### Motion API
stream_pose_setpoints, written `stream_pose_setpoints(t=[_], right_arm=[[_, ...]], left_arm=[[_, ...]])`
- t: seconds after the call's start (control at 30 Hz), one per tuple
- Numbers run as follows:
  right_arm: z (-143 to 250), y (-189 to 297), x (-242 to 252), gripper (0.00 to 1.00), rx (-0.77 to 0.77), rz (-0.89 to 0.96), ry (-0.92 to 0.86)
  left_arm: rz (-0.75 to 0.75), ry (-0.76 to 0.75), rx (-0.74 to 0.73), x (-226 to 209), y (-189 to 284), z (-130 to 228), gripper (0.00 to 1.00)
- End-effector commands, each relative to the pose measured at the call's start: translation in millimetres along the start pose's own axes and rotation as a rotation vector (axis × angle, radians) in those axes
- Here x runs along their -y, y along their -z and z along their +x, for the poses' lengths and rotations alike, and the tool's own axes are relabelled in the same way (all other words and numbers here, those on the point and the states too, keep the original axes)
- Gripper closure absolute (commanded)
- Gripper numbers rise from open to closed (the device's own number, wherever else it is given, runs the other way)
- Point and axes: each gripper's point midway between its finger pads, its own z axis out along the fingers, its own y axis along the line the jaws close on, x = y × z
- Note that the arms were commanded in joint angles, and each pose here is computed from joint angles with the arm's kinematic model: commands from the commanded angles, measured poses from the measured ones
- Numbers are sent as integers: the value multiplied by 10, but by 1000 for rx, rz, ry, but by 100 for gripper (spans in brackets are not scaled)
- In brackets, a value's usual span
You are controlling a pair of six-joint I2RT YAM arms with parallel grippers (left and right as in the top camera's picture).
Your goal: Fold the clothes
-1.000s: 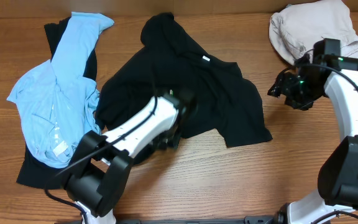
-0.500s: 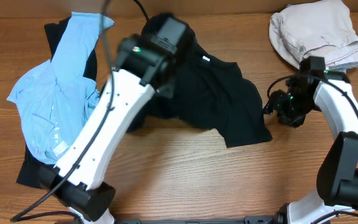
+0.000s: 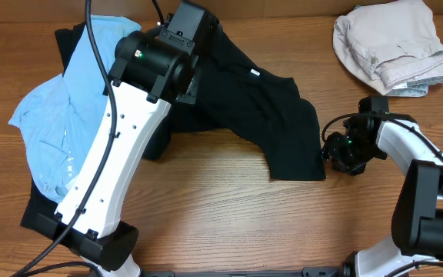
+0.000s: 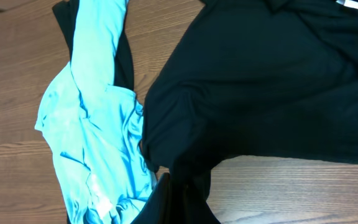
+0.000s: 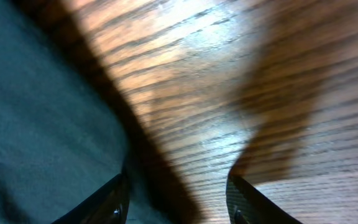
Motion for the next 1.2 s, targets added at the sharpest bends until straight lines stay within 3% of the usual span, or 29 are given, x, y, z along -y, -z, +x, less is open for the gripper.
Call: stream_pose_setpoints(t=[0.0,0.2,0.27,0.4,0.63,0.77,0.9,1.17], right_arm=[[141,-48,-133,47,-28,-52,23],[319,-113,-323,47,-77,-68,86],[405,-150,-383,58,-98,-60,115],[527,-214,-386,96,-121,-14,120],[418,81,-431,96,-89,-63,128],[70,869,-610,96,82,-126,163],[-176,1994,-822,96,330,-152,208],[38,3843,-991,96,739,-146,242]], left_arm=[[-23,7,44,-118,119,-63,96],[-29,7,45,-127,119,-63,96],[-31,7,45,-131,119,-63,96],[-35,8,46,-141,118,-65,96],[-94,9,68,-304,151,-109,96],[-98,28,145,-403,360,-251,96],[-71,90,287,-561,794,-451,96],[-120,255,564,-1204,1741,-484,96]])
